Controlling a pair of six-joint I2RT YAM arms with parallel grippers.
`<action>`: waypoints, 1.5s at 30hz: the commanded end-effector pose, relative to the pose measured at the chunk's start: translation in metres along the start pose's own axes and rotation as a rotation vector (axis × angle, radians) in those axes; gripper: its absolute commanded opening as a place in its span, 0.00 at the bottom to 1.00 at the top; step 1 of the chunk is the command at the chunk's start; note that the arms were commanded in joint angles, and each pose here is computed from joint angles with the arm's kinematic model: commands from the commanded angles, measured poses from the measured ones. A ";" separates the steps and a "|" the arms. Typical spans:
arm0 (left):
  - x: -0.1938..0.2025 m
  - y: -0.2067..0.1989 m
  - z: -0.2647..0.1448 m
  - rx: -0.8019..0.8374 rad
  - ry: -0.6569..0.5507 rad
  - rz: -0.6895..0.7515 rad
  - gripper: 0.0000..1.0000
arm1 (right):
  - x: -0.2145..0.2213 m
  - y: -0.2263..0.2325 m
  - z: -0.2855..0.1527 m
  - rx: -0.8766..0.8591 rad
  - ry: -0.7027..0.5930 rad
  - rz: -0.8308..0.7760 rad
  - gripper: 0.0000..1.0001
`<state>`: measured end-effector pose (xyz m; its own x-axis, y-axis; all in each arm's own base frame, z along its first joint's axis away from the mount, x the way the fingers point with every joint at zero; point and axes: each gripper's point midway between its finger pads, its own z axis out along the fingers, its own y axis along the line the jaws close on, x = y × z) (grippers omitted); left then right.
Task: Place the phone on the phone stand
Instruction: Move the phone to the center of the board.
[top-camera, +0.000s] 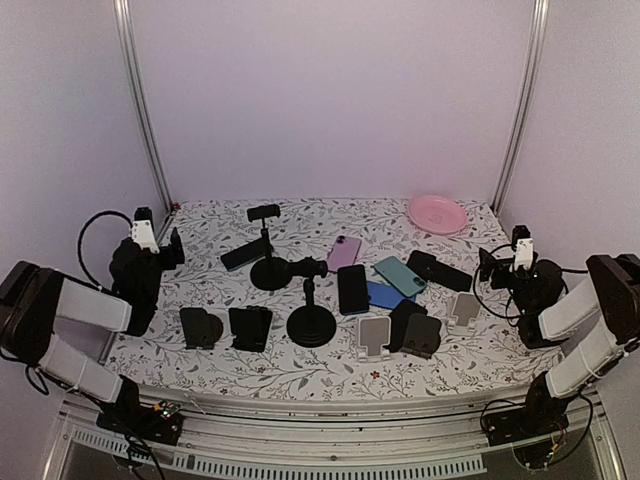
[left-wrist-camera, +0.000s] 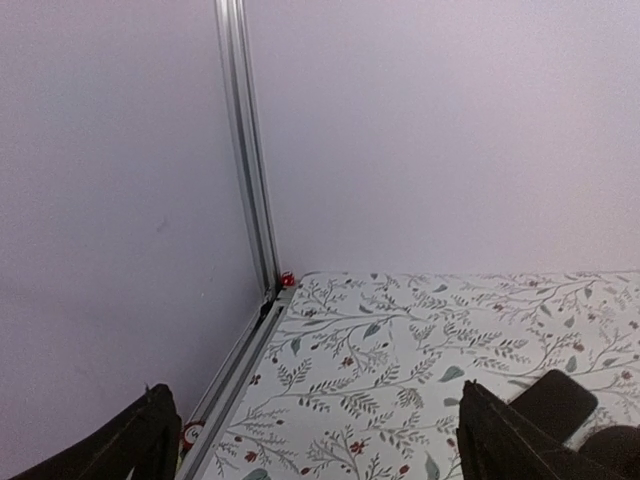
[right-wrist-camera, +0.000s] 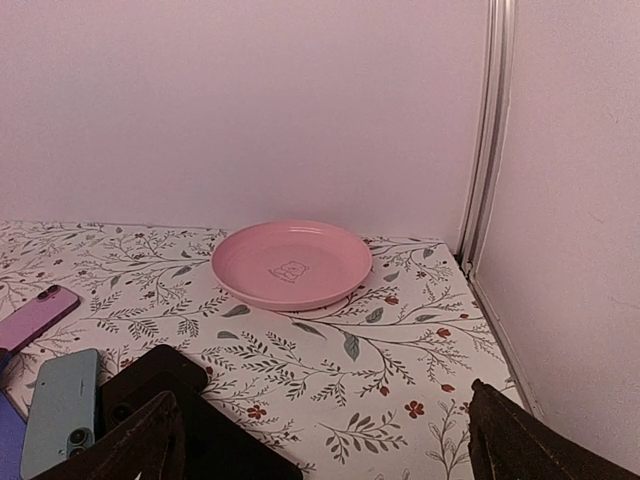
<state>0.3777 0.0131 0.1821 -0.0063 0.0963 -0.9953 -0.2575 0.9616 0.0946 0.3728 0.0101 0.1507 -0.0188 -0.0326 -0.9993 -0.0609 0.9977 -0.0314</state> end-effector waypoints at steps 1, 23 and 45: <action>-0.051 -0.024 0.006 0.028 0.085 -0.025 0.97 | -0.023 -0.018 0.001 0.092 -0.041 0.032 0.99; -0.185 -0.019 -0.102 0.358 0.119 -0.469 0.97 | -0.177 0.037 -0.046 -0.177 0.084 0.489 0.99; -0.092 -0.162 -0.174 0.705 0.419 -0.406 0.97 | -0.102 0.185 -0.101 -0.263 0.392 0.426 0.99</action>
<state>0.2574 -0.1876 0.2629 -0.4410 -0.2432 -0.8639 0.3644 0.8311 -0.4200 0.2696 0.1870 0.2751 -0.4187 0.3137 -0.8522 -0.3152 0.8299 0.4604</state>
